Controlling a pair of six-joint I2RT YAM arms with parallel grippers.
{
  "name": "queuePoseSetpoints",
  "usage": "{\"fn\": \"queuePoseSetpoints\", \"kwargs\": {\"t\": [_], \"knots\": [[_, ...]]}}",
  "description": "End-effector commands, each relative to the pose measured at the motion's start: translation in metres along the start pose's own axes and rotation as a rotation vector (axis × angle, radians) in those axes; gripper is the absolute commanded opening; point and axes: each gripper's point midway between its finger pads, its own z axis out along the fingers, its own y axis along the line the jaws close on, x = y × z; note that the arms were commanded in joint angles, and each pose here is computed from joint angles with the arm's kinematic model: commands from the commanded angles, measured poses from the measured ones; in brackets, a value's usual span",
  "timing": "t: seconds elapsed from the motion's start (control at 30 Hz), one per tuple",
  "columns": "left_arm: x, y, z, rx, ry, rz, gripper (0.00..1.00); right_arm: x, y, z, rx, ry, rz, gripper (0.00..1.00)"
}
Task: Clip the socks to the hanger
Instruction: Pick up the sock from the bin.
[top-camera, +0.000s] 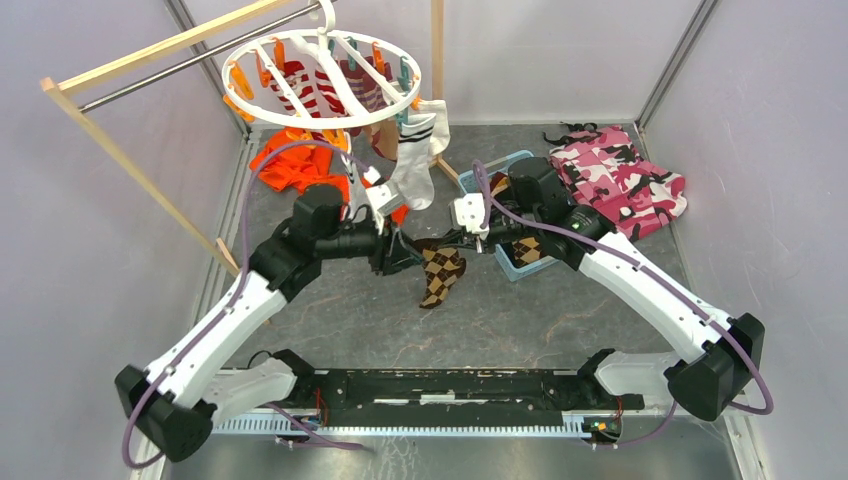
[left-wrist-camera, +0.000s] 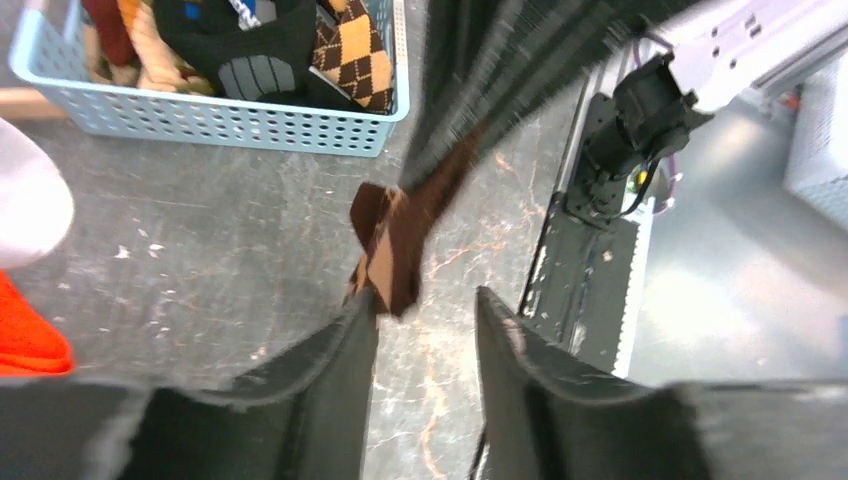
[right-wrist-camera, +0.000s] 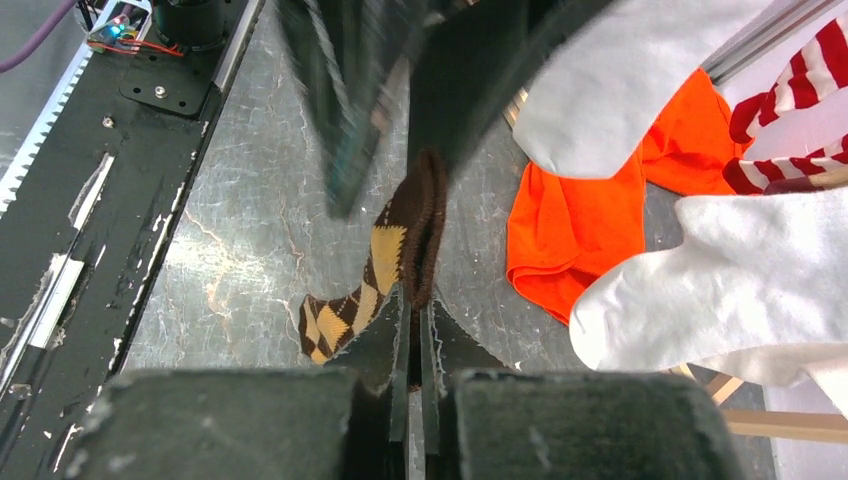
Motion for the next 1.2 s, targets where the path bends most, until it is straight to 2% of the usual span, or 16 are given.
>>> {"fn": "queuePoseSetpoints", "kwargs": {"t": [0.0,0.1,0.2,0.5,0.7,1.03,1.17], "knots": [[-0.009,-0.01,-0.028,-0.032,-0.093,0.165,0.54,-0.012,-0.001,-0.006,-0.019,-0.056,0.016,0.0],[-0.014,-0.009,-0.044,-0.101,-0.144,0.189,0.68,-0.009,-0.002,-0.007,-0.02,-0.065,0.028,0.0],[-0.023,-0.006,-0.058,-0.166,-0.168,0.194,0.74,-0.008,-0.003,-0.008,-0.018,-0.071,0.031,0.0],[-0.033,0.007,-0.097,-0.361,-0.116,0.25,0.97,-0.009,-0.01,-0.008,0.007,-0.073,0.025,0.0],[-0.041,0.022,-0.119,-0.514,-0.236,0.303,1.0,-0.011,-0.012,-0.008,0.018,-0.074,0.015,0.0],[-0.026,0.03,-0.141,-0.64,-0.407,0.182,1.0,0.001,-0.01,-0.008,0.023,-0.042,-0.031,0.0],[-0.016,0.035,-0.156,-0.711,-0.46,0.147,1.0,0.005,-0.013,-0.007,0.048,-0.041,-0.004,0.0]]}}
